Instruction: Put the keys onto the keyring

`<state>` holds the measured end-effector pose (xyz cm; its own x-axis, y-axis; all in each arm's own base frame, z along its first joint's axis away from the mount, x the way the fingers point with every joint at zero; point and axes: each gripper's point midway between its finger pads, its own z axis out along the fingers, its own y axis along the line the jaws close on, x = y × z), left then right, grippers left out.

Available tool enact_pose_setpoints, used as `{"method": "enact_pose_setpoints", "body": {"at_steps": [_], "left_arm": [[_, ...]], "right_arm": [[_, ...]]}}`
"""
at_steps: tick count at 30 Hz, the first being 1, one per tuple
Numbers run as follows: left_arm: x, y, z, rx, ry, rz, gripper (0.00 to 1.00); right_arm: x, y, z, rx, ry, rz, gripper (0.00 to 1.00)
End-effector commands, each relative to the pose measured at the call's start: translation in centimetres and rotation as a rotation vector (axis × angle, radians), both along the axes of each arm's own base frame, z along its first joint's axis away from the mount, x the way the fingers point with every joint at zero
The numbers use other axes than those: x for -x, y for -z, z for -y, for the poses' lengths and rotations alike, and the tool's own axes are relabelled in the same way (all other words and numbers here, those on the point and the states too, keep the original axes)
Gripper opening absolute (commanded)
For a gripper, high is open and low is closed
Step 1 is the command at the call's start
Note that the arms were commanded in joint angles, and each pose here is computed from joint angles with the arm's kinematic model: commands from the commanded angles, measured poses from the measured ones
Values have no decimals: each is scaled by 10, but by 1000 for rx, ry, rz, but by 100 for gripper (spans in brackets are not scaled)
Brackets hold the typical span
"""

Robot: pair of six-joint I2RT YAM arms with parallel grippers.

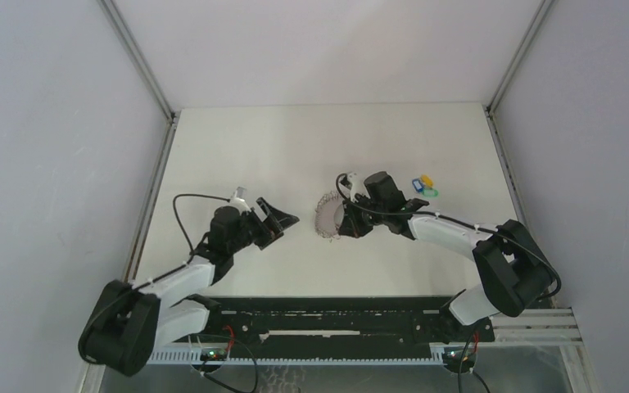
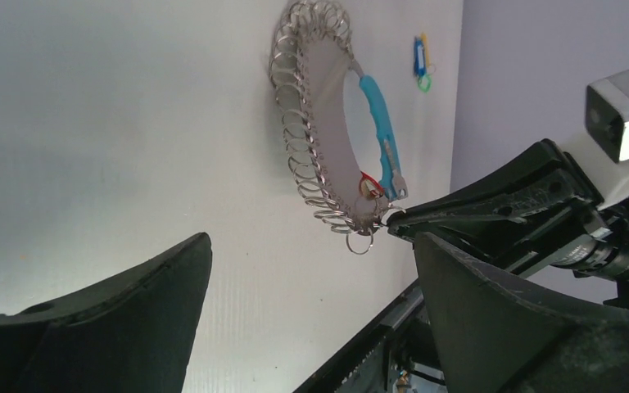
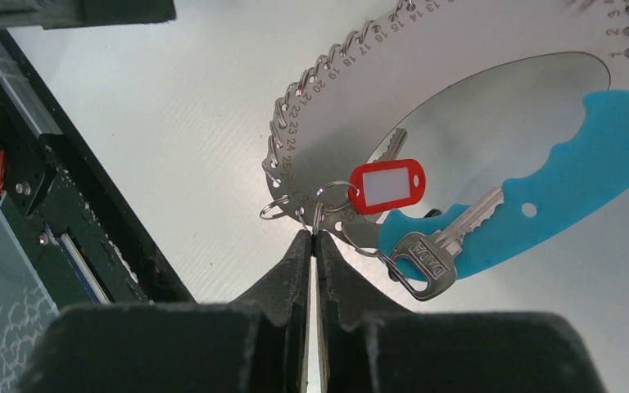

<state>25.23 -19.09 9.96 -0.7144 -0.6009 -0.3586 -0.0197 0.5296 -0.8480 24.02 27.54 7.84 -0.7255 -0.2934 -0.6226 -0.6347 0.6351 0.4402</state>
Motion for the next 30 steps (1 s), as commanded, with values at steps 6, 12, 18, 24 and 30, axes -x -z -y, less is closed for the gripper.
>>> {"method": "enact_pose_setpoints", "body": {"at_steps": [6, 12, 18, 24, 30], "left_arm": [[-18, -5, 59, 193, 107, -25, 91], [-26, 15, 73, 327, 88, -90, 82], [-26, 29, 91, 414, 106, -134, 71], [-31, 41, 103, 405, 119, -157, 65], [-37, 42, 108, 397, 129, -142, 52]], "right_arm": [[0, -15, -9, -75, -1, 37, 0], [3, -14, -9, -83, -7, 34, 0], [5, -15, -9, -86, -10, 34, 0], [6, -15, -10, -89, -10, 33, 0], [7, -13, -12, -86, -12, 29, 0]]}}
